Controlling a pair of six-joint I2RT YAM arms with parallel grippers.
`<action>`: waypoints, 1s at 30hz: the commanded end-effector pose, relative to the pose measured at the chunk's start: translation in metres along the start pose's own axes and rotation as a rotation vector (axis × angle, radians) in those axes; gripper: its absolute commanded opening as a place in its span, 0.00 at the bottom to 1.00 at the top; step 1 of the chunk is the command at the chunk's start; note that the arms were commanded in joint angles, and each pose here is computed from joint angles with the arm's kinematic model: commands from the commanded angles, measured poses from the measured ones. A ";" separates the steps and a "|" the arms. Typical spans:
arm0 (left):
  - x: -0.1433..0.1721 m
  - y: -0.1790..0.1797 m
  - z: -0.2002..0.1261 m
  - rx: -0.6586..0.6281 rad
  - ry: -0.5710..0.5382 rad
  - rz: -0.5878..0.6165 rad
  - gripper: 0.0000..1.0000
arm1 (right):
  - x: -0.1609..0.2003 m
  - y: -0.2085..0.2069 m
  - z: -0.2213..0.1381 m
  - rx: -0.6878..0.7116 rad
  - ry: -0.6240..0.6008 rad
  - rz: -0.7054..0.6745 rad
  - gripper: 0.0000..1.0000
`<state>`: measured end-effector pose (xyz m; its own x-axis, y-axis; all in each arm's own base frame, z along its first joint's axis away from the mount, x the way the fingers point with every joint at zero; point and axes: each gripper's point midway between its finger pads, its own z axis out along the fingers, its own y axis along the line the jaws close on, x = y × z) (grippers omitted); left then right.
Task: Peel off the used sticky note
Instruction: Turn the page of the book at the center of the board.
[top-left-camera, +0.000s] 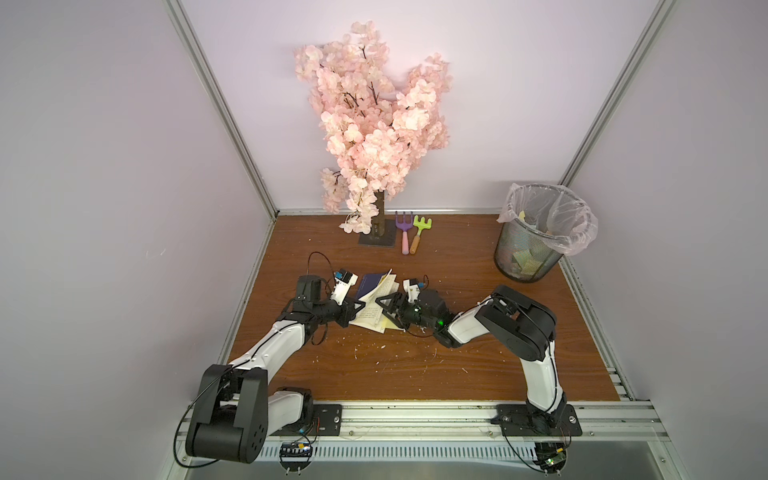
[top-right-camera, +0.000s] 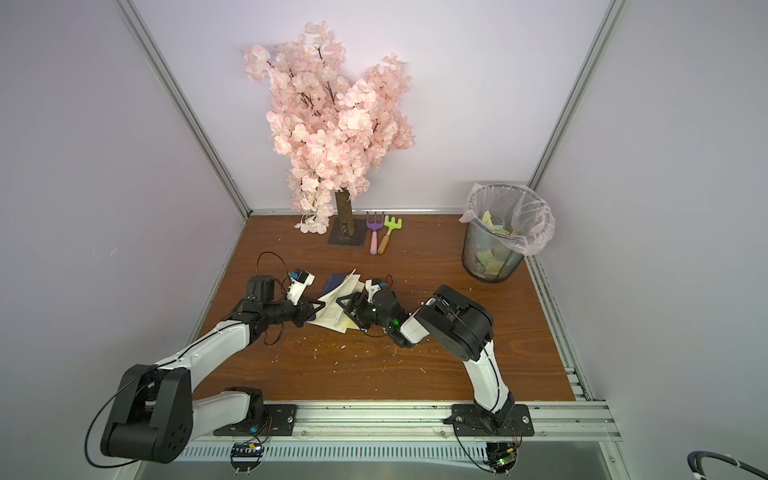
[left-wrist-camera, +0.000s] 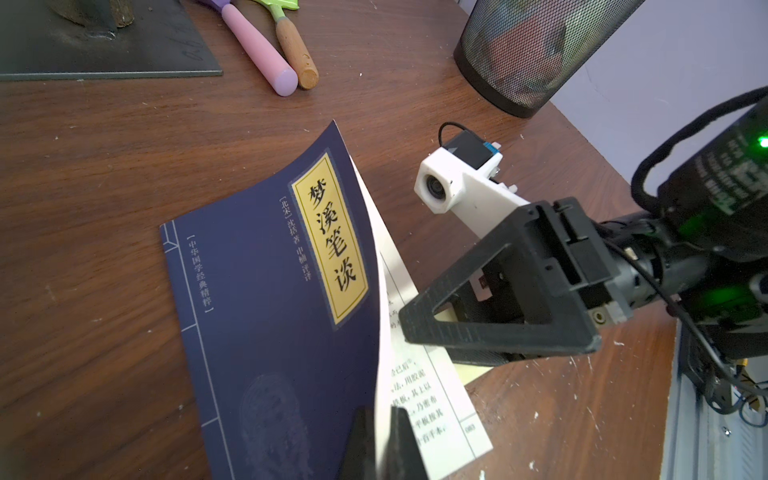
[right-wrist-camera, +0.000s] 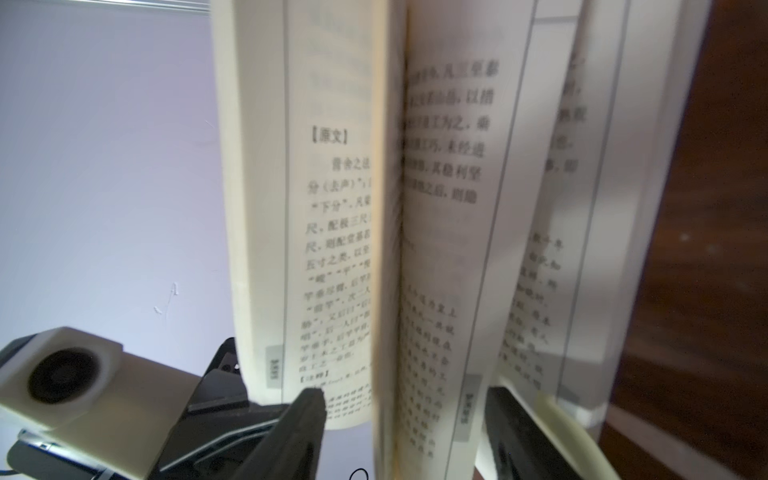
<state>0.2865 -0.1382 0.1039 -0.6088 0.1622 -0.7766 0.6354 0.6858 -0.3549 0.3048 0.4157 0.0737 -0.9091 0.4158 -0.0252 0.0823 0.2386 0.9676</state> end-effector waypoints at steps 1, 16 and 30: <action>0.004 -0.002 0.000 0.028 0.002 -0.015 0.01 | -0.002 0.025 -0.001 -0.088 -0.015 -0.037 0.65; 0.005 -0.005 0.001 0.051 0.013 -0.001 0.01 | -0.014 0.026 -0.001 -0.155 -0.057 -0.038 0.66; 0.022 -0.010 0.009 0.089 0.102 0.055 0.01 | -0.028 0.034 0.004 -0.126 -0.071 -0.075 0.67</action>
<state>0.2804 -0.1447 0.0905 -0.5989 0.2413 -0.7636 0.6966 0.6273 -0.3481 0.3199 0.4121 0.0767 -0.8955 0.4394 -0.0704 0.0237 0.2050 0.9785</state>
